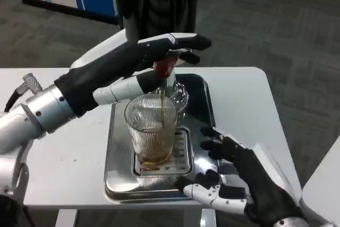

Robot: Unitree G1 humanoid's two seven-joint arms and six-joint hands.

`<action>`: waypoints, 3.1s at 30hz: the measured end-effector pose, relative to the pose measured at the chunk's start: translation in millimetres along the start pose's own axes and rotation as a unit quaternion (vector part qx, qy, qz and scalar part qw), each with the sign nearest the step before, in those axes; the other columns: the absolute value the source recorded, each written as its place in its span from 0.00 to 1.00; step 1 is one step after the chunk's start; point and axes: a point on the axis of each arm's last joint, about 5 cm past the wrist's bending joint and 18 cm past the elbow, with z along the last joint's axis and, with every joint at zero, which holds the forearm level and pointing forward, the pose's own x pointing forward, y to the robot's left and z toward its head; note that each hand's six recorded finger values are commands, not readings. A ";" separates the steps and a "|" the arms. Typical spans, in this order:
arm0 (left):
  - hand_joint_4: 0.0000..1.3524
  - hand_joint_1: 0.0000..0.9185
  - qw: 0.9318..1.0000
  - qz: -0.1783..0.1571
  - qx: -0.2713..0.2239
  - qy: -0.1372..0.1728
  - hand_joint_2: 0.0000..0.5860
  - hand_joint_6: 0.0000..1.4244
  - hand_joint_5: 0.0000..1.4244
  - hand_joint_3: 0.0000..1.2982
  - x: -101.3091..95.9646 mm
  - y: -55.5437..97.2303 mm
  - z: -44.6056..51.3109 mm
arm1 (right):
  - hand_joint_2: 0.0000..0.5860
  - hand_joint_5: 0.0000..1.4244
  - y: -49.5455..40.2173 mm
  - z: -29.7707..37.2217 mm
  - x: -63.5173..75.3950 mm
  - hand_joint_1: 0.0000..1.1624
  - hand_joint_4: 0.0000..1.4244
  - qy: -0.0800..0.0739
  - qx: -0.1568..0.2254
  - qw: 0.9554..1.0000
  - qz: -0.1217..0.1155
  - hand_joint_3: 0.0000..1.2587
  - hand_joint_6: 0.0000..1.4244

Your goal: Grasp the cup under the faucet to collect the drink, then remove the cup.

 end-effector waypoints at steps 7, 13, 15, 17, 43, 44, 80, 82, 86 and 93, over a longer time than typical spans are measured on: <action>0.11 0.00 1.000 0.000 0.003 0.001 0.08 0.07 0.15 0.17 0.6 -0.4 0.2 | 0.29 0.19 8.9 -1.3 11.4 0.74 0.19 -0.015 0.018 1.000 -0.008 0.15 0.24; 0.11 0.00 1.000 0.000 0.004 0.003 0.08 0.07 0.15 0.17 -0.1 0.1 0.2 | 0.28 0.20 12.3 -0.1 16.8 0.75 0.19 -0.030 0.024 0.999 -0.019 0.15 0.25; 0.11 0.00 1.000 0.000 0.005 0.004 0.08 0.07 0.15 0.17 -0.2 0.2 0.1 | 0.27 0.22 13.7 0.0 17.5 0.76 0.20 -0.042 0.030 0.998 -0.028 0.16 0.25; 0.11 0.00 1.000 0.001 0.005 0.005 0.08 0.07 0.15 0.17 -0.5 0.4 0.0 | 0.27 0.22 15.0 -0.6 18.3 0.77 0.20 -0.050 0.032 0.998 -0.034 0.16 0.25; 0.10 0.00 1.000 0.005 0.019 0.015 0.08 0.07 0.15 0.17 -1.3 1.1 -5.1 | 0.25 0.18 48.0 -25.5 55.7 0.77 0.16 -0.077 0.097 0.990 -0.065 0.15 0.20; 0.10 0.00 1.000 0.005 0.020 0.015 0.08 0.07 0.15 0.17 -1.3 1.0 -5.2 | 0.25 0.18 48.4 -25.5 56.6 0.77 0.16 -0.077 0.099 0.990 -0.066 0.15 0.20; 0.10 0.00 0.999 0.000 0.045 0.016 0.08 0.06 0.15 0.17 4.0 3.5 -6.8 | 0.25 0.18 79.1 -19.9 83.5 0.76 0.16 -0.093 0.089 0.989 -0.070 0.11 0.19; 0.10 0.00 0.999 0.000 0.046 0.017 0.08 0.06 0.15 0.17 4.0 3.6 -6.7 | 0.25 0.18 79.5 -20.0 83.9 0.76 0.16 -0.094 0.087 0.989 -0.071 0.11 0.19; 0.10 0.00 0.999 -0.001 0.050 0.018 0.08 0.06 0.15 0.17 3.6 4.2 -6.4 | 0.25 0.19 80.1 -20.7 87.0 0.76 0.16 -0.091 0.079 0.990 -0.076 0.11 0.19; 0.10 0.00 0.998 0.001 0.054 0.019 0.08 0.05 0.15 0.17 3.2 4.8 -6.0 | 0.25 0.20 79.4 -20.8 92.8 0.76 0.17 -0.087 0.071 0.990 -0.084 0.10 0.19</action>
